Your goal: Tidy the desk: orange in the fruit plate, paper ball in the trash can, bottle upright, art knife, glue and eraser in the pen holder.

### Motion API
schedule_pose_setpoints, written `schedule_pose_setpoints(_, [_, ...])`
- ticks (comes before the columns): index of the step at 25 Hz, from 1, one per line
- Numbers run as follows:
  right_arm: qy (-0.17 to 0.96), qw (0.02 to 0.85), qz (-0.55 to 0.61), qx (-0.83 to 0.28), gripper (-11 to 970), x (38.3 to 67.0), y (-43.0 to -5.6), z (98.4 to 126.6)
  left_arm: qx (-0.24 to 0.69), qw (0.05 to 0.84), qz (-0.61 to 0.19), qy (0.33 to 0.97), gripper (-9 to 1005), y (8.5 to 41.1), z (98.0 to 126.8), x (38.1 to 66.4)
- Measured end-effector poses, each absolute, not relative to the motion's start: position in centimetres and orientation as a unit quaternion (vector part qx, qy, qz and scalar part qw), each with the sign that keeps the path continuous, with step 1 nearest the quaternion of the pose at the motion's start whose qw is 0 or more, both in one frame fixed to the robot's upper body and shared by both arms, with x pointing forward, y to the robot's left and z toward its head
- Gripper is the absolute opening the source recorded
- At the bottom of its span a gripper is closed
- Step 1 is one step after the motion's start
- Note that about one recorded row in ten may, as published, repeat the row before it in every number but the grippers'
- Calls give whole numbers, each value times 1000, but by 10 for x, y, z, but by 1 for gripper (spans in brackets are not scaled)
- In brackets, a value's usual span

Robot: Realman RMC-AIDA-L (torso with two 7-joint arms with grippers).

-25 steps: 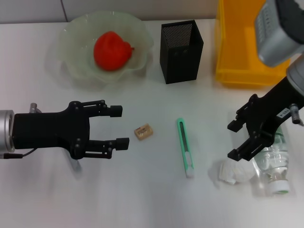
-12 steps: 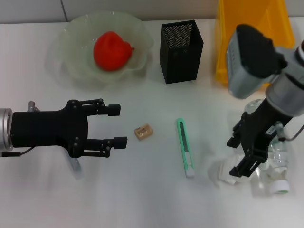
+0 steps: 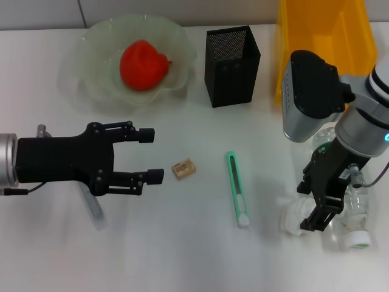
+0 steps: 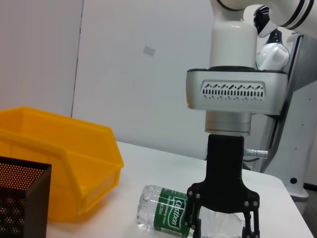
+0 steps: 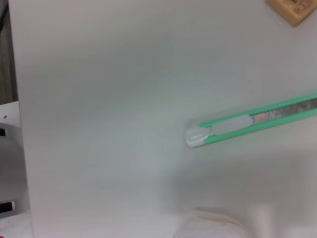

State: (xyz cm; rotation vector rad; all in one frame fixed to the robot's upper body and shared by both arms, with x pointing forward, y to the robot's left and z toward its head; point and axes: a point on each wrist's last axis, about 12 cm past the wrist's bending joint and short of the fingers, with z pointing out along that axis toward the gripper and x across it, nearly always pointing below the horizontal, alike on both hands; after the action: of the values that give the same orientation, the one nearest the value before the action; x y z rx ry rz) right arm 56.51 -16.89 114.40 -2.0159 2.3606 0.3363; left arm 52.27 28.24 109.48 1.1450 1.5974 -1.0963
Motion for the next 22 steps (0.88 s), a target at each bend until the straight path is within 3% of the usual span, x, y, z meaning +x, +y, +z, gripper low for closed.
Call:
schedule_pose_setpoints(13, [754,3,107,-648,710,566,-164,1139,456,438,-432,643,814,283,1095,526])
schedule_pose_setpoints(18, [752,39,127,-646,526,568,-160,1150,456,439,-429,644,815,283,1095,527])
schedule_pose_setpoints(22, [759,121,147,-623,509,577,-166,1178,456,440,-428,645,815,283,1095,527])
